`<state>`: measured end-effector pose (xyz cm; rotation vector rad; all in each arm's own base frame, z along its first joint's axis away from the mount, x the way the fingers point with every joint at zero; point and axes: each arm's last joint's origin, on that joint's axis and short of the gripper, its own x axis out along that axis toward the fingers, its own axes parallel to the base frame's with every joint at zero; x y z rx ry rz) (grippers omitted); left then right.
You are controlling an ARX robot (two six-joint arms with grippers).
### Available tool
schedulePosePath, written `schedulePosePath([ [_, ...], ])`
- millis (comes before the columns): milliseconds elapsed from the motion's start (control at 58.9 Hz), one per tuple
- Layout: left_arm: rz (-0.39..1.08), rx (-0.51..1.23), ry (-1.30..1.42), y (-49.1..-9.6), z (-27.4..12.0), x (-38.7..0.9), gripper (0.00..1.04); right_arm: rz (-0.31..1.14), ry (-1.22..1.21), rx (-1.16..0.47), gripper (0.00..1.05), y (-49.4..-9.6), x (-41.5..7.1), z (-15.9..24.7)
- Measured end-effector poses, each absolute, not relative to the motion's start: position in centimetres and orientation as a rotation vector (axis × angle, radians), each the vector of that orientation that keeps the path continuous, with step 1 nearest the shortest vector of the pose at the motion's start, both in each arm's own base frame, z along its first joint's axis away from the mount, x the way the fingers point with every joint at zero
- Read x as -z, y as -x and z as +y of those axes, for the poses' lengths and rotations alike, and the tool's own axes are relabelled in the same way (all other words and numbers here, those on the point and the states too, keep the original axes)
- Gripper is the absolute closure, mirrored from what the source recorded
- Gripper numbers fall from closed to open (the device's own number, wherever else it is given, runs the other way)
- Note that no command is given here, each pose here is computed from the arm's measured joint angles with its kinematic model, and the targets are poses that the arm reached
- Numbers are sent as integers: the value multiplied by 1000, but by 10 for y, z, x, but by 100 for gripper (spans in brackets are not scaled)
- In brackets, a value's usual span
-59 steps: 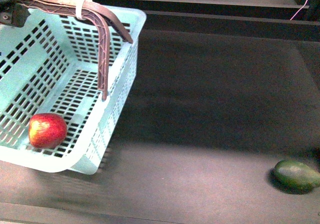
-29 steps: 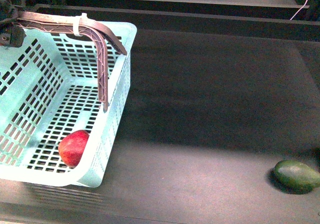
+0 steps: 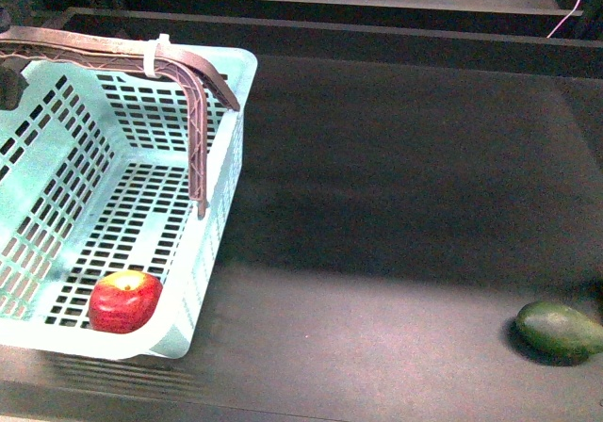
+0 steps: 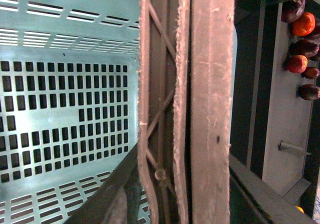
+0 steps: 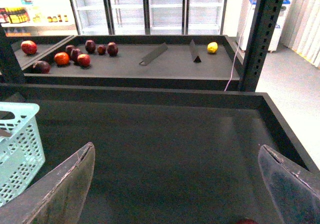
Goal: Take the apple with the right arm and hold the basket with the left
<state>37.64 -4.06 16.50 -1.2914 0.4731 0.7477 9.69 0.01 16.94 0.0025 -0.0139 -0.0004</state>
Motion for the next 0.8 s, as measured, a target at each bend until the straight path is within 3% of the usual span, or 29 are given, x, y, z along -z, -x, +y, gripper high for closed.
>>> schedulePosePath([
  [254, 461, -708, 1305, -342, -40, -204, 6, -14, -3, 0, 9, -97, -169, 0],
  [628, 449, -653, 1266, -311, -37, -234, 7, -14, -3, 0, 9, -97, -169, 0],
  [730, 330, -206, 1013, -303, -34, -214, 26, -14, -3, 0, 9, -97, -169, 0],
  [797, 187, -57, 676, -284, -29, -205, 38, -14, -3, 1, 9, -97, -169, 0],
])
